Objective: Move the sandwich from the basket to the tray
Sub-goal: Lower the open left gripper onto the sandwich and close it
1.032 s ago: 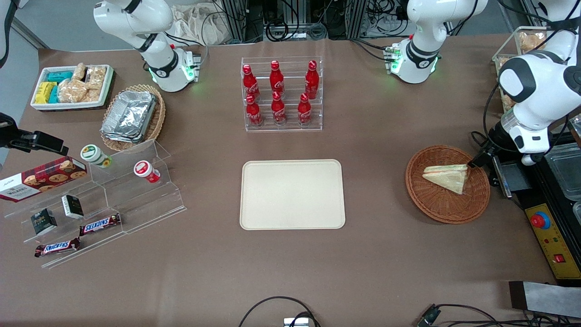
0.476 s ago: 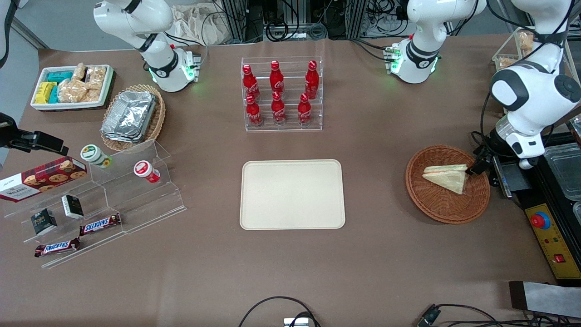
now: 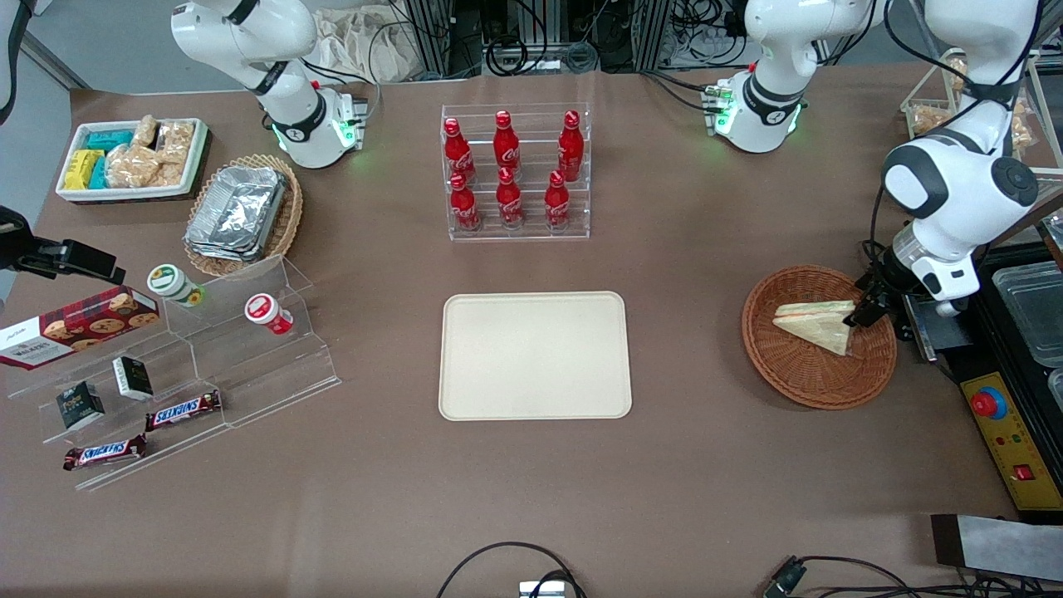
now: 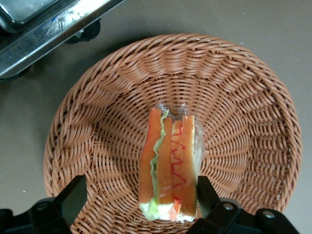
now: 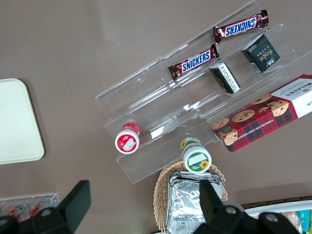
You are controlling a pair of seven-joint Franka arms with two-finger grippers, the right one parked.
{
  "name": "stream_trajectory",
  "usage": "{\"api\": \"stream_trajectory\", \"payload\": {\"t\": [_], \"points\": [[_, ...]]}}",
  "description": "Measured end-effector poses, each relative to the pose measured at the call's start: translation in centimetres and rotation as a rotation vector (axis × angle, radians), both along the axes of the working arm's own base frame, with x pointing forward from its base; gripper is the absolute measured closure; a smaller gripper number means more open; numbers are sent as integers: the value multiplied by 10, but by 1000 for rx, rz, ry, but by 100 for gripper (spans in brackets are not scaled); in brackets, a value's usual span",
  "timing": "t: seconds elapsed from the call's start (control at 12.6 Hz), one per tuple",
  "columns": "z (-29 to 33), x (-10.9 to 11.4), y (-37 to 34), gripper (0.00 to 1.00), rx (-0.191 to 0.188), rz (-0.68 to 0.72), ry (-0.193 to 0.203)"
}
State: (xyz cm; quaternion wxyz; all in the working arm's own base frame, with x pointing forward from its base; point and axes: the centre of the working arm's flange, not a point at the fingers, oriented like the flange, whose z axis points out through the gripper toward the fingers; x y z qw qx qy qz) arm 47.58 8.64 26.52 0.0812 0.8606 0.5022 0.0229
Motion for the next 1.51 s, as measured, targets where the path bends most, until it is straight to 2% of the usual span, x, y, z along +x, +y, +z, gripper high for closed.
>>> {"api": "stream_trajectory", "payload": {"t": [0.56,0.71,0.87,0.95,1.03,1.19,1.27,1.35,1.51], "points": [[-14,4,-24,0,5,10,3],[-16,4,-24,7,6,11,5],[-18,4,-24,30,6,11,8],[-19,4,-24,30,6,11,10],[-20,4,-24,35,6,9,11],[-20,4,-25,60,7,7,9],[-20,5,-25,68,8,7,6],[-19,5,-26,72,9,5,3],[-14,8,-28,74,12,-5,-8]]}}
